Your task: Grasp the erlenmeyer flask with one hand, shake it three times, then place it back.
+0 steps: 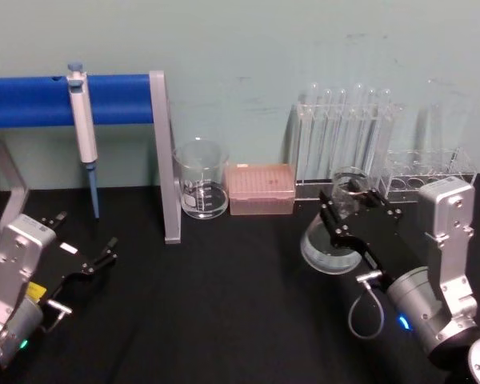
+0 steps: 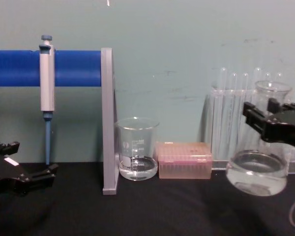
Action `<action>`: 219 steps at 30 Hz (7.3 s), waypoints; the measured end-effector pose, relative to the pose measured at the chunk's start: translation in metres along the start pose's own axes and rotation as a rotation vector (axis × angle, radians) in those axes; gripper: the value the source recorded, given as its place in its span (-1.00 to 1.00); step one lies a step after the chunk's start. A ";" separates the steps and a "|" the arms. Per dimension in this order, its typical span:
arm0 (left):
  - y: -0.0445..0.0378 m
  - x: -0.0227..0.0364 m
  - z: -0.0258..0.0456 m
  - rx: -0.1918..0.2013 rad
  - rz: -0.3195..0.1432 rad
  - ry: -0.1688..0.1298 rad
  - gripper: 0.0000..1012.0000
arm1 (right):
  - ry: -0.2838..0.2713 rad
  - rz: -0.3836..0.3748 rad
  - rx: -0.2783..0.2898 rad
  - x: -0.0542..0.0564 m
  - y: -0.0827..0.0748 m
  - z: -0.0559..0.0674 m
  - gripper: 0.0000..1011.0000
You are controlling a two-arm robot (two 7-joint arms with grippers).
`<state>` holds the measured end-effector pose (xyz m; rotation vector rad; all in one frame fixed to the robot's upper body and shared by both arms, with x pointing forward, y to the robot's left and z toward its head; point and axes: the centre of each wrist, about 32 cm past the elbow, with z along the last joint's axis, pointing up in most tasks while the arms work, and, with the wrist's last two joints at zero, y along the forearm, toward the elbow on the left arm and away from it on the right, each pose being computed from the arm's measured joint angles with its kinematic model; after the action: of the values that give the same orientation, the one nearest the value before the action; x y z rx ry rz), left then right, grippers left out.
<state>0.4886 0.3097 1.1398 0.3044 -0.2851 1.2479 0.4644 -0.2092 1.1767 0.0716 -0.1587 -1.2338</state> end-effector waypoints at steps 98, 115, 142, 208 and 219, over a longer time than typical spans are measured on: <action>0.0000 0.0000 0.0000 0.000 0.000 0.000 0.98 | -0.067 0.060 -0.035 0.006 0.008 0.006 -0.10; 0.0000 0.0000 0.0000 0.000 0.000 0.000 0.98 | -0.070 0.102 -0.032 0.007 0.011 0.006 -0.10; 0.0000 0.0000 0.0000 0.000 0.000 0.000 0.98 | -0.040 0.463 -0.005 -0.022 0.046 0.006 -0.10; 0.0000 0.0000 0.0000 0.000 0.000 0.000 0.98 | 0.005 0.562 -0.100 -0.007 0.074 -0.040 -0.10; 0.0000 0.0000 0.0000 0.000 0.000 0.000 0.98 | 0.014 0.579 -0.122 -0.008 0.077 -0.046 -0.10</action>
<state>0.4886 0.3096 1.1398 0.3045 -0.2851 1.2479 0.5408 -0.1775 1.1410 -0.0690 -0.0821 -0.6628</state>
